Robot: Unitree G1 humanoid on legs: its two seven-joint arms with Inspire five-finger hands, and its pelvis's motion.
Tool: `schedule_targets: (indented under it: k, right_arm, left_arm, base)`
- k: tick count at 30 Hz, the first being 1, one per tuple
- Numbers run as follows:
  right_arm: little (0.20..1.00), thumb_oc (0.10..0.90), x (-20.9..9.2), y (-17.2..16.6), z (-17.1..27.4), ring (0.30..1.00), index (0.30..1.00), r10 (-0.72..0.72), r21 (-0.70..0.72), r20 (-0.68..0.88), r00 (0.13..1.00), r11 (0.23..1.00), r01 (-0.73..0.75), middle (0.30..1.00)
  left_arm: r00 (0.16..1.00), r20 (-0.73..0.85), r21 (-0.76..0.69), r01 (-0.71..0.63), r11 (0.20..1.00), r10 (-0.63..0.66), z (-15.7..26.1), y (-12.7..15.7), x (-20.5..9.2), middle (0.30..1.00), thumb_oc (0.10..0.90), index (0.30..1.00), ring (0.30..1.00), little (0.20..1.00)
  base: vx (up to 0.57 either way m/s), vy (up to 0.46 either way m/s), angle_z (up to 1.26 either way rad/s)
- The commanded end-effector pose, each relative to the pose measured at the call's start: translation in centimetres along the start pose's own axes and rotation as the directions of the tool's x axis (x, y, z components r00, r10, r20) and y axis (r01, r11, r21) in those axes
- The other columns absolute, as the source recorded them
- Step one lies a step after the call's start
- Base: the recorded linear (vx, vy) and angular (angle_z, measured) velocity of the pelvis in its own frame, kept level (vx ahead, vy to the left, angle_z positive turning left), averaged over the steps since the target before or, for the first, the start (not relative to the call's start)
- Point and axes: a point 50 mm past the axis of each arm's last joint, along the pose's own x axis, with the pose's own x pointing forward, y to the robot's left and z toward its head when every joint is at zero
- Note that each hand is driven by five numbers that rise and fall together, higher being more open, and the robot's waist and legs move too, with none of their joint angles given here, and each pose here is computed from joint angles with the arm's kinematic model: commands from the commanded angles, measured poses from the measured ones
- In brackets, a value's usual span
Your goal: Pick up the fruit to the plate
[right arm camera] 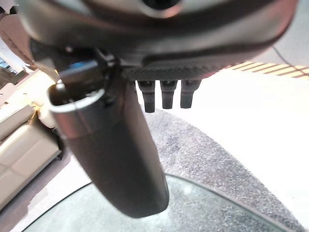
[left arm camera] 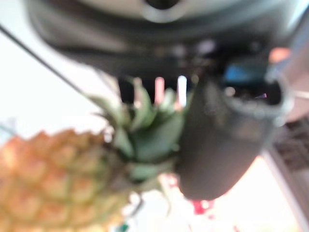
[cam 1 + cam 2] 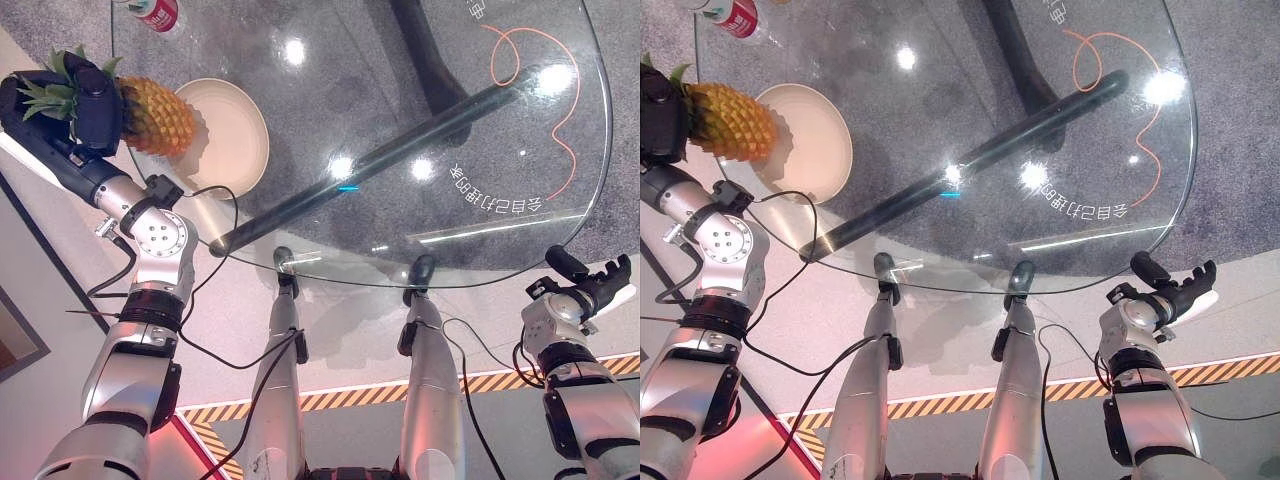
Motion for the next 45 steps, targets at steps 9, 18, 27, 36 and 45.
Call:
schedule_targets:
  k: [9, 18, 27, 36, 45]
  right_arm:
    - [0.900, 0.800, 1.9, -2.4, 2.7, 0.900, 0.900, -0.095, 0.063, 0.082, 0.992, 0.994, 0.090, 0.900]
    - [0.900, 0.800, 1.6, -1.4, 3.3, 0.900, 0.900, -0.073, 0.085, 0.099, 0.992, 0.994, 0.064, 0.900]
    - [0.900, 0.800, 1.4, -0.7, 3.8, 0.900, 0.900, -0.062, 0.094, 0.113, 0.992, 0.994, 0.051, 0.900]
    - [0.900, 0.800, 1.3, -0.1, 4.2, 0.900, 0.900, -0.046, 0.104, 0.122, 0.991, 0.994, 0.034, 0.900]
    - [0.900, 0.800, 1.0, 0.7, 4.6, 0.900, 0.900, -0.033, 0.116, 0.133, 0.991, 0.993, 0.017, 0.900]
  left_arm:
    - [0.958, 0.285, -0.107, 0.043, 0.993, -0.011, 5.5, -3.0, 3.1, 0.300, 0.100, 0.300, 0.300, 0.200]
    - [0.938, 0.345, -0.035, 0.047, 0.998, -0.032, 5.6, -3.6, 2.8, 0.300, 0.100, 0.300, 0.300, 0.200]
    - [0.943, 0.333, -0.043, 0.024, 0.999, -0.008, 5.5, -3.6, 3.0, 0.300, 0.100, 0.300, 0.300, 0.200]
    - [0.946, 0.323, -0.064, 0.010, 0.998, 0.012, 5.5, -3.8, 3.3, 0.300, 0.100, 0.300, 0.300, 0.200]
    - [0.953, 0.302, -0.083, 0.024, 0.996, 0.002, 5.2, -3.9, 3.1, 0.300, 0.100, 0.300, 0.300, 0.200]
  base:
    - [0.00, 0.000, 0.00]
    - [0.00, 0.000, 0.00]
    - [0.00, 0.004, 0.00]
    - [0.00, 0.000, 0.00]
    - [0.00, 0.000, 0.00]
